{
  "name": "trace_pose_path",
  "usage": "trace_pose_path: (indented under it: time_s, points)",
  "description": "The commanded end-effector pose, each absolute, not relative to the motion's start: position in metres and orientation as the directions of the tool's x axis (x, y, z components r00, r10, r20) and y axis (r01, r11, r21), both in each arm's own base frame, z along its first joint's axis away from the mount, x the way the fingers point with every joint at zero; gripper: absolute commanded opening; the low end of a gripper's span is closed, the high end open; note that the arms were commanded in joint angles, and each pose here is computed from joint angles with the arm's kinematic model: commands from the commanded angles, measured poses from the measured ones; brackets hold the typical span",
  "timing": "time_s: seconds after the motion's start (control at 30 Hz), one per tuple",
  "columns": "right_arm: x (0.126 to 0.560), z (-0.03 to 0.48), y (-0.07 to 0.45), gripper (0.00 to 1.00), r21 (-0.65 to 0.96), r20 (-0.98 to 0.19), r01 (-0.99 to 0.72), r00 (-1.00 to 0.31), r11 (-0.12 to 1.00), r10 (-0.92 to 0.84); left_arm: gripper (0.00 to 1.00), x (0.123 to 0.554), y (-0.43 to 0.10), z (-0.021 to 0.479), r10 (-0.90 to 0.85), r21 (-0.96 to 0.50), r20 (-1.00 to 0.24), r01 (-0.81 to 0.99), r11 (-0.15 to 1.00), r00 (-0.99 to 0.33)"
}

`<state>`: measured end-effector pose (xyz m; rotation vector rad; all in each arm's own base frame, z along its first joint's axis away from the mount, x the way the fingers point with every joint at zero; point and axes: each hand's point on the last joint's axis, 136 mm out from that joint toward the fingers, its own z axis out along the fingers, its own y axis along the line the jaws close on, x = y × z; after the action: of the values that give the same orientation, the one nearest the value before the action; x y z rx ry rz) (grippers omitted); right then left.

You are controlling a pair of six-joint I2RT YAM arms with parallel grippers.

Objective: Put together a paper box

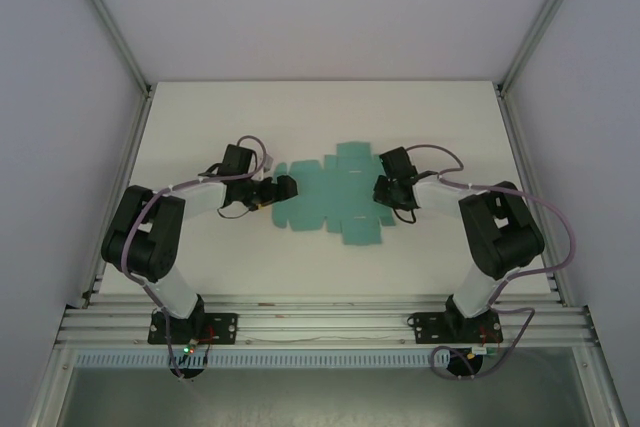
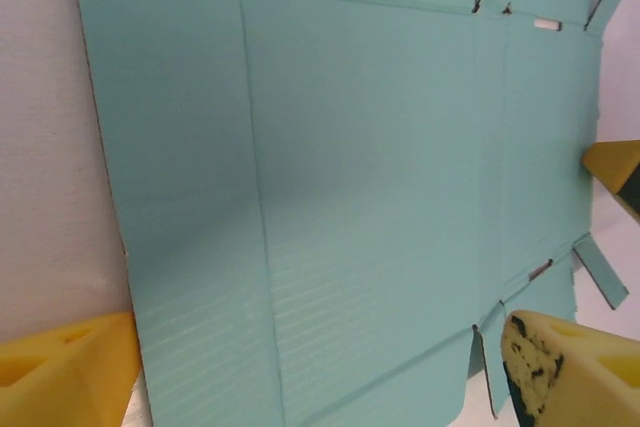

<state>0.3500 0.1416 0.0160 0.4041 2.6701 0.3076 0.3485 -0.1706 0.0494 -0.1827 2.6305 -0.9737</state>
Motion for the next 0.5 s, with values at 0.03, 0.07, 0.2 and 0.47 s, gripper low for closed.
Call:
trace_pose_path:
  time_s: [0.03, 0.07, 0.2, 0.47]
  points:
    - [0.279, -0.049, 0.107, 0.23, 0.076, -0.139, 0.291, -0.944, 0.954, 0.299, 0.9, 0.353, -0.189, 0.078, -0.231, -0.738, -0.306, 0.078, 0.67, -0.924]
    - [0.279, -0.049, 0.107, 0.23, 0.079, -0.138, 0.29, -0.944, 0.954, 0.299, 0.9, 0.354, -0.189, 0.084, -0.236, -0.744, -0.324, 0.092, 0.662, -0.916]
    - [0.279, -0.05, 0.108, 0.22, 0.091, -0.146, 0.28, -0.946, 0.956, 0.29, 0.89, 0.357, -0.191, 0.108, -0.266, -0.765, -0.399, 0.159, 0.624, -0.877]
    - [0.282, -0.045, 0.116, 0.22, 0.162, -0.166, 0.259, -0.944, 0.952, 0.285, 0.86, 0.363, -0.176, 0.083, -0.283, -0.699, -0.381, 0.074, 0.711, -0.88]
